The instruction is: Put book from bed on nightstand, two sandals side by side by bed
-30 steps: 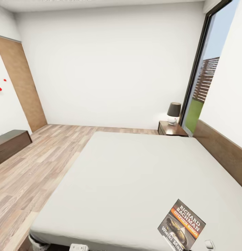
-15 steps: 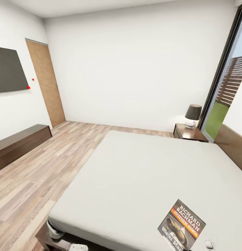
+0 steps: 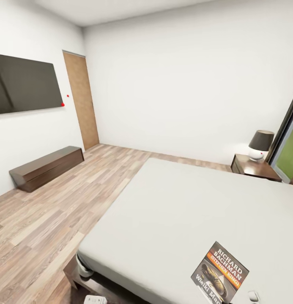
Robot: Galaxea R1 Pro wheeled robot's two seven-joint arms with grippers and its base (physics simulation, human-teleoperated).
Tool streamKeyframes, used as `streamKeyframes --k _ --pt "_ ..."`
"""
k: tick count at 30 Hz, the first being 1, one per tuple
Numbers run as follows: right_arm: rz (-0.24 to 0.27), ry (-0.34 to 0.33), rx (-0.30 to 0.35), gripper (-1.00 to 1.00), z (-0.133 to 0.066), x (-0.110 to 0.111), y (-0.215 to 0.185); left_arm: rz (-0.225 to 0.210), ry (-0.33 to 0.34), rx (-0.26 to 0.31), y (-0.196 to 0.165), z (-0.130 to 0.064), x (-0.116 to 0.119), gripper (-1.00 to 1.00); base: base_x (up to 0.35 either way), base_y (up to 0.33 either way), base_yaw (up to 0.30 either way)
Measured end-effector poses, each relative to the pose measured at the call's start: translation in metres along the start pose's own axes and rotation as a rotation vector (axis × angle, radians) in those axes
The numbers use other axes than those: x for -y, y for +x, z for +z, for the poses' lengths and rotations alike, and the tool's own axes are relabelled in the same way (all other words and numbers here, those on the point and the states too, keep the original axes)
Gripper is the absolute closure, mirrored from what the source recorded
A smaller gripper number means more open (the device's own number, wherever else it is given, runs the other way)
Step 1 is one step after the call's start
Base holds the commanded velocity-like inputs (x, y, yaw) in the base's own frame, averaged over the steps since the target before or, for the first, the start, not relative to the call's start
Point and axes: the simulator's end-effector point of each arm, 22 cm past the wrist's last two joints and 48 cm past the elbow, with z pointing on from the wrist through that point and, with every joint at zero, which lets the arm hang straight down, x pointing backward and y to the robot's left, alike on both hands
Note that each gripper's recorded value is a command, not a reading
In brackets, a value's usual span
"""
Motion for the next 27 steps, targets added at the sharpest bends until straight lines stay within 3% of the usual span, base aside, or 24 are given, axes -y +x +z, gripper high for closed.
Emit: streamKeyframes --k 27 --pt "0.000 0.000 -0.003 1.00 0.0000 0.0000 0.0009 0.000 0.000 0.000 0.0000 0.0000 0.0000 -1.00 0.000 0.000 0.292"
